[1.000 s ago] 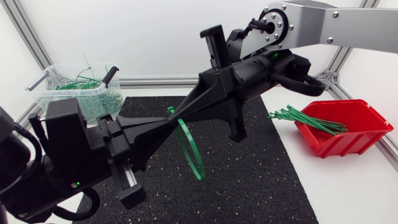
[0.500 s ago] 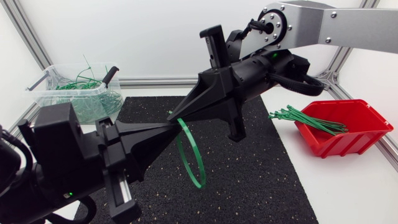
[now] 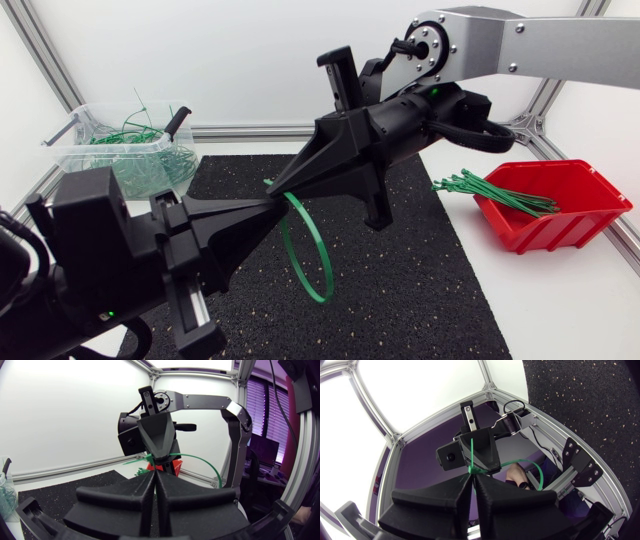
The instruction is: Take a green cable tie from the red box, thread the tail through the head to close it, then place it in the transparent bin on the left.
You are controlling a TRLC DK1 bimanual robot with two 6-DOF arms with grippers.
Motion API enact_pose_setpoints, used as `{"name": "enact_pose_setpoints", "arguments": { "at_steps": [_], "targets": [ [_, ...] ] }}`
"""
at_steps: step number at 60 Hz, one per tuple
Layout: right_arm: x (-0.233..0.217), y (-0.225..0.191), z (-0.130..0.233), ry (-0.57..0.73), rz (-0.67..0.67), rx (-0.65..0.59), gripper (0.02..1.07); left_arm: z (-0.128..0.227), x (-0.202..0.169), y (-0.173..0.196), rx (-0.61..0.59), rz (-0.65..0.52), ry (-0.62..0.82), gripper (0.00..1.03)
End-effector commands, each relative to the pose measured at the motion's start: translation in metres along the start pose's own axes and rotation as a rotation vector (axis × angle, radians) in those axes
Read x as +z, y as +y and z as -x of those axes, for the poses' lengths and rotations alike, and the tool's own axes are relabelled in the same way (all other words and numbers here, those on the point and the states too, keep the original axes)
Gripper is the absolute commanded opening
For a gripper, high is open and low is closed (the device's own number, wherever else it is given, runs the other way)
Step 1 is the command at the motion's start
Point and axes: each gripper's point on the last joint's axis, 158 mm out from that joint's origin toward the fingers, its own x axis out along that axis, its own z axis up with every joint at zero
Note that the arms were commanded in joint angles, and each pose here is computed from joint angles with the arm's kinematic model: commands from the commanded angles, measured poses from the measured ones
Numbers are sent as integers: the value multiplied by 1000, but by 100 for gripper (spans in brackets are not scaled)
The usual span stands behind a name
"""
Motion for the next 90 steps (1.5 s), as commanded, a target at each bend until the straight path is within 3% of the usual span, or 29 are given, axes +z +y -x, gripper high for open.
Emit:
{"name": "enact_pose_setpoints", "arguments": {
  "at_steps": [1, 13, 27, 62, 90],
  "targets": [
    [6, -3, 2, -6, 3, -7, 25, 2, 19, -9, -31, -30, -60, 3],
    [3, -3, 3, -5, 20, -9, 26, 2, 19, -8, -30, -28, -60, 3],
    [-4, -1, 1, 3, 46, -12, 34, 2, 17, -8, -29, -27, -54, 3],
    [-14, 1, 8, -14, 73, -12, 34, 0, 16, -6, -23, -27, -49, 3],
    [8, 5, 35, -89, 88, 10, 34, -1, 15, -8, -28, -24, -42, 3]
  ]
}}
